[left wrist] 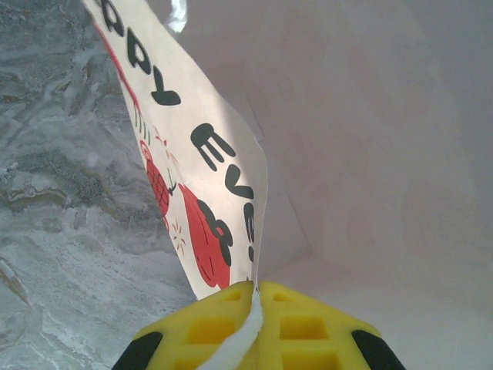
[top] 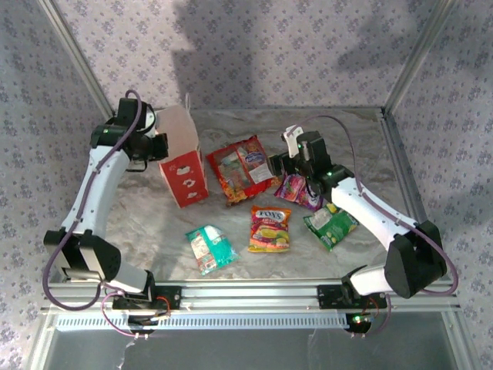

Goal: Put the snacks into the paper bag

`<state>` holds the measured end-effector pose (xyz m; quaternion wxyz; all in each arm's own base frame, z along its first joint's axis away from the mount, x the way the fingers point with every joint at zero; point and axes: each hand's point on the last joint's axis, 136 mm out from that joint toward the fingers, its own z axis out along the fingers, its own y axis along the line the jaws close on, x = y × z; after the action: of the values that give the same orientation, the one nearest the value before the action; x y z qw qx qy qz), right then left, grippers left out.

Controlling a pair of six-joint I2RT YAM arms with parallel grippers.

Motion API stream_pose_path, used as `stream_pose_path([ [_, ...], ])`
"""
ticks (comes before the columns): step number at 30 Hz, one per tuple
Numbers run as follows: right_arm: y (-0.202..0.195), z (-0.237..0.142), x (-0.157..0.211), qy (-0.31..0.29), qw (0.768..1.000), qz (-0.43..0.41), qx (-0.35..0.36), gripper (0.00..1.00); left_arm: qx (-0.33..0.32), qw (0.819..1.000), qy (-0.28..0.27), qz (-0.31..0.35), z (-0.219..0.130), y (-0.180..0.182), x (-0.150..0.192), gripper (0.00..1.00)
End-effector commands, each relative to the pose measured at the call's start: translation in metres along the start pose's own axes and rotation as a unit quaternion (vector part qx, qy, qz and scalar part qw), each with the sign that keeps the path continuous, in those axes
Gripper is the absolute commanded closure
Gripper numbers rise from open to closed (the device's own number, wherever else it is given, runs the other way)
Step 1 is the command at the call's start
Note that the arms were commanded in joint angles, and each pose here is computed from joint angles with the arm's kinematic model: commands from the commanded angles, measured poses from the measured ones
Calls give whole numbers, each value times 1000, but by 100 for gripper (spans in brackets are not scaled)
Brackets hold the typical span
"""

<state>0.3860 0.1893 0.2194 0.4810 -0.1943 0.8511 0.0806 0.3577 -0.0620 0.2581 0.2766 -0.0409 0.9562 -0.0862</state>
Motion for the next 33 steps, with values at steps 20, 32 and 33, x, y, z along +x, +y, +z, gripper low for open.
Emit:
stream_pose_path([
  [20, -2, -1, 4, 23, 999, 32, -1, 0, -30, 996, 6, 87, -29, 17, 39, 78],
  [32, -3, -2, 7, 31, 999, 27, -1, 0, -13, 998, -9, 62, -29, 6, 14, 65],
  [33, -3, -2, 7, 31, 999, 26, -1, 0, -9, 998, -12, 60, -30, 4, 11, 65],
])
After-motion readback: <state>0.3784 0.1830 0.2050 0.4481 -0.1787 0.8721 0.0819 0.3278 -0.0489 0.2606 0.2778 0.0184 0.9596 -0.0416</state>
